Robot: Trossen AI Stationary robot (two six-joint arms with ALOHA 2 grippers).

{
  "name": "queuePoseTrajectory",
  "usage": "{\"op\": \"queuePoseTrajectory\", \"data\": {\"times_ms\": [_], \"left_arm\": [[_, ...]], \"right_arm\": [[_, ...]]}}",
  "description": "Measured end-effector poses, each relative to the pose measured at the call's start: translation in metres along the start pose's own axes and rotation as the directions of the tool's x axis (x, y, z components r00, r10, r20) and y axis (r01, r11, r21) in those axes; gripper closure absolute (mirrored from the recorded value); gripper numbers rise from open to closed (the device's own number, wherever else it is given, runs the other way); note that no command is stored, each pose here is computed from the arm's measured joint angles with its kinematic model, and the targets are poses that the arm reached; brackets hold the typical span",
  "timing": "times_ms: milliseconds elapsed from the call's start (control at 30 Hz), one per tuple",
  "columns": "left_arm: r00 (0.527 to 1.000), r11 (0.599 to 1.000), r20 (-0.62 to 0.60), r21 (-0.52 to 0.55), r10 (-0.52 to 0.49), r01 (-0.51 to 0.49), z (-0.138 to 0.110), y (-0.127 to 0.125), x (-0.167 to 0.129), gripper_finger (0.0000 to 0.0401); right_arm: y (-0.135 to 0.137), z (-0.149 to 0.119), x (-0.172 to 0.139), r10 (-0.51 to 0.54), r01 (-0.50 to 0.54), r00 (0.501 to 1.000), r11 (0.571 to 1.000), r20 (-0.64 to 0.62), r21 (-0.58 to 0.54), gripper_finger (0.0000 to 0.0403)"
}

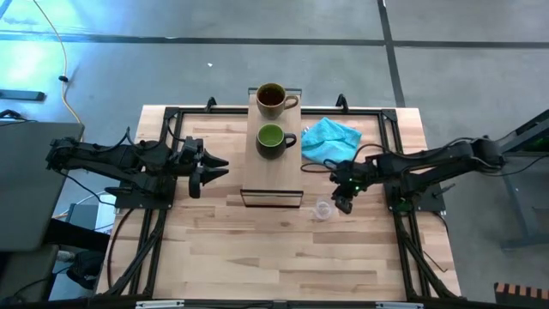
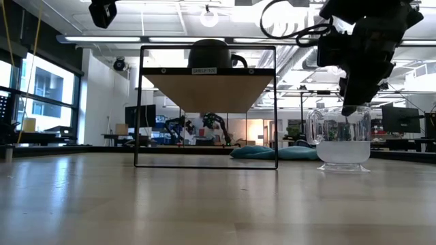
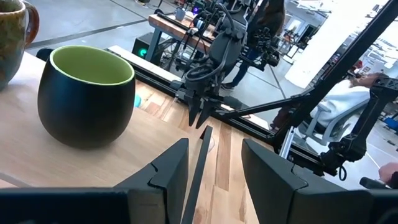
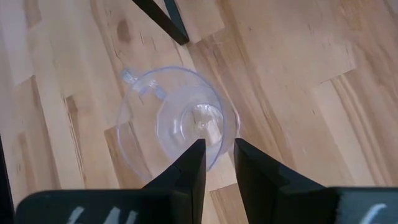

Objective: Stack small to large cups/mugs on shelf
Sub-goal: Put the transparent mug on the shelf

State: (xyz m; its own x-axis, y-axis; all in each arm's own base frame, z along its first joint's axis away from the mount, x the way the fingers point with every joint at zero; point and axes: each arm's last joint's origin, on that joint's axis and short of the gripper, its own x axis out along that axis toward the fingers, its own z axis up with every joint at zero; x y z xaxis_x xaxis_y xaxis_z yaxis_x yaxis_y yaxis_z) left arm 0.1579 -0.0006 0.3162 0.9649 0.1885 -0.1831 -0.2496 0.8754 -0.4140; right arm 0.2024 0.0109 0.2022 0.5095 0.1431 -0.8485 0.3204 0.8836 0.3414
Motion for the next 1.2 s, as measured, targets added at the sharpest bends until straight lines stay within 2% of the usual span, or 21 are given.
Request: {"op": "queuePoseTrajectory", "data": {"times_ms": [233, 500, 733, 833, 1200], "left_arm": [[1.0, 1.0, -0.002, 0.001, 0.001, -0.001, 0.0, 0.0, 0.0, 0.0263], [1.0, 1.0, -0.002, 0.0, 0.001, -0.001, 0.0, 0.0, 0.0, 0.0263], [1.0, 1.0, -0.002, -0.002, 0.001, -0.001, 0.0, 0.0, 0.0, 0.0263], [1.0, 1.0, -0.003, -0.002, 0.002, -0.002, 0.0, 0.0, 0.0, 0.0263], [1.0, 1.0, -0.002, -0.007, 0.002, -0.002, 0.0, 0.0, 0.0, 0.0263]], "right_arm": [[0.001, 0.003, 0.009, 0.002, -0.002, 1.0, 1.0, -0.004, -0.005, 0.0328], [-0.001, 0.002, 0.019, -0.005, 0.006, 0.998, 1.0, -0.067, 0.004, 0.0331], [-0.002, 0.0, 0.021, -0.017, 0.016, 0.996, 1.0, -0.088, -0.002, 0.0374], [-0.002, 0.0, 0.021, -0.017, 0.015, 0.996, 1.0, -0.09, -0.026, 0.0397], [-0.002, 0.0, 0.021, -0.028, 0.011, 0.996, 0.98, -0.084, -0.198, 0.04]]}}
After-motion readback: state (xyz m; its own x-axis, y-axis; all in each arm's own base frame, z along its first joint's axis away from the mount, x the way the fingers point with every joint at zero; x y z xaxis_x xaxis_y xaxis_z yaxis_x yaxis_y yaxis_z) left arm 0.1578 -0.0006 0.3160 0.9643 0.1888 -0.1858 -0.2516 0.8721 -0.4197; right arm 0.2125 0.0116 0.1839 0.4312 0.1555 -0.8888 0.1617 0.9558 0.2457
